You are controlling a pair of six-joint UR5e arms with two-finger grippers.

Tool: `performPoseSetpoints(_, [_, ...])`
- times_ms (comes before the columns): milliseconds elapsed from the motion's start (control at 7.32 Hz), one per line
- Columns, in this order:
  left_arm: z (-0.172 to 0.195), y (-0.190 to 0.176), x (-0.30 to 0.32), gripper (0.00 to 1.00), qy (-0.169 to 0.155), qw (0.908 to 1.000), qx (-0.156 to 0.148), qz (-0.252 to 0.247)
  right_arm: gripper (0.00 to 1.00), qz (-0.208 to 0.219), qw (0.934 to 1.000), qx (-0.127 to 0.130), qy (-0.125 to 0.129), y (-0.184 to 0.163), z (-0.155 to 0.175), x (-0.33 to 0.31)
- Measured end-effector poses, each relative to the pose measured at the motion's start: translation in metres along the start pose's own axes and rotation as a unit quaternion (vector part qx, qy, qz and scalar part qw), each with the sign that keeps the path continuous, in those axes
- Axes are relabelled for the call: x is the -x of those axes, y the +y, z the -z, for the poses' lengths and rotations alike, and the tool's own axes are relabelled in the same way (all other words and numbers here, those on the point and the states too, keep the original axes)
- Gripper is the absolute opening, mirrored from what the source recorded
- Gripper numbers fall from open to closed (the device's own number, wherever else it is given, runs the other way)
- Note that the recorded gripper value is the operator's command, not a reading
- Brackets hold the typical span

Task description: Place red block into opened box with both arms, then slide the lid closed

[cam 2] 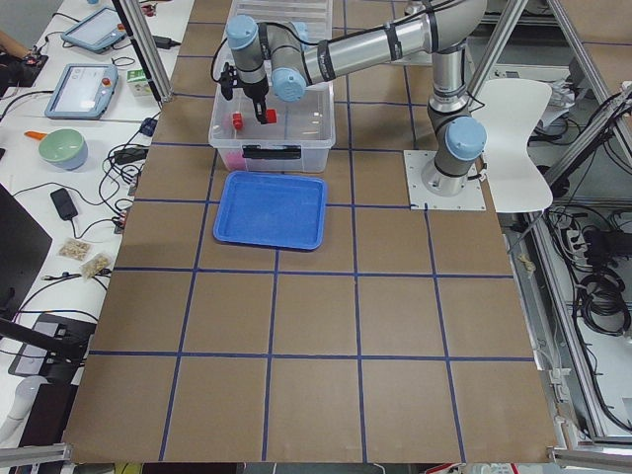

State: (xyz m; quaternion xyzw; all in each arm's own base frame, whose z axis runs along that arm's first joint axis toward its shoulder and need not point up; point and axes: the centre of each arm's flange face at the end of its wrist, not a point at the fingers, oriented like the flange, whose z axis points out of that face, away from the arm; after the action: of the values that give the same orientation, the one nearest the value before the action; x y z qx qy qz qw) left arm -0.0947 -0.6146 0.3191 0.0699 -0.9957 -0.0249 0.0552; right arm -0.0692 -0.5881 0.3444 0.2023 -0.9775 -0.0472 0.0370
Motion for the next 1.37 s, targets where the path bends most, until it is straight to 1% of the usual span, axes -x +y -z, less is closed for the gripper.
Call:
performPoseSetpoints(273, [-0.046,0.014,0.000,0.05,0.000,0.9999,-0.014,0.003,1.00,-0.003,1.0000,-0.002,0.001,0.001,0.004,0.001])
performPoseSetpoints(547, [-0.076,0.035,0.001,0.06,-0.002,1.0000,-0.008,0.005,1.00,-0.004,1.0000,-0.005,0.000,0.002,0.007,0.003])
performPoseSetpoints(683, [-0.087,0.040,0.001,0.28,-0.009,0.9999,-0.004,0.005,1.00,-0.004,1.0000,-0.006,-0.002,0.001,0.007,0.003])
performPoseSetpoints(820, [-0.094,0.042,0.002,0.68,-0.022,0.9997,-0.004,0.004,1.00,-0.004,1.0000,-0.008,-0.002,0.001,0.008,0.003])
performPoseSetpoints(957, [-0.097,0.042,0.004,1.00,-0.031,0.9995,-0.005,0.004,1.00,-0.004,1.0000,-0.009,-0.002,0.001,0.008,0.003])
performPoseSetpoints(1230, [-0.091,0.040,0.004,1.00,-0.035,0.9993,-0.014,0.006,1.00,-0.008,0.9999,-0.013,-0.001,0.001,0.012,0.003])
performPoseSetpoints(1367, [-0.079,0.039,0.002,1.00,-0.034,0.9991,-0.027,0.005,1.00,-0.015,0.9998,-0.015,0.001,0.003,0.016,0.004])
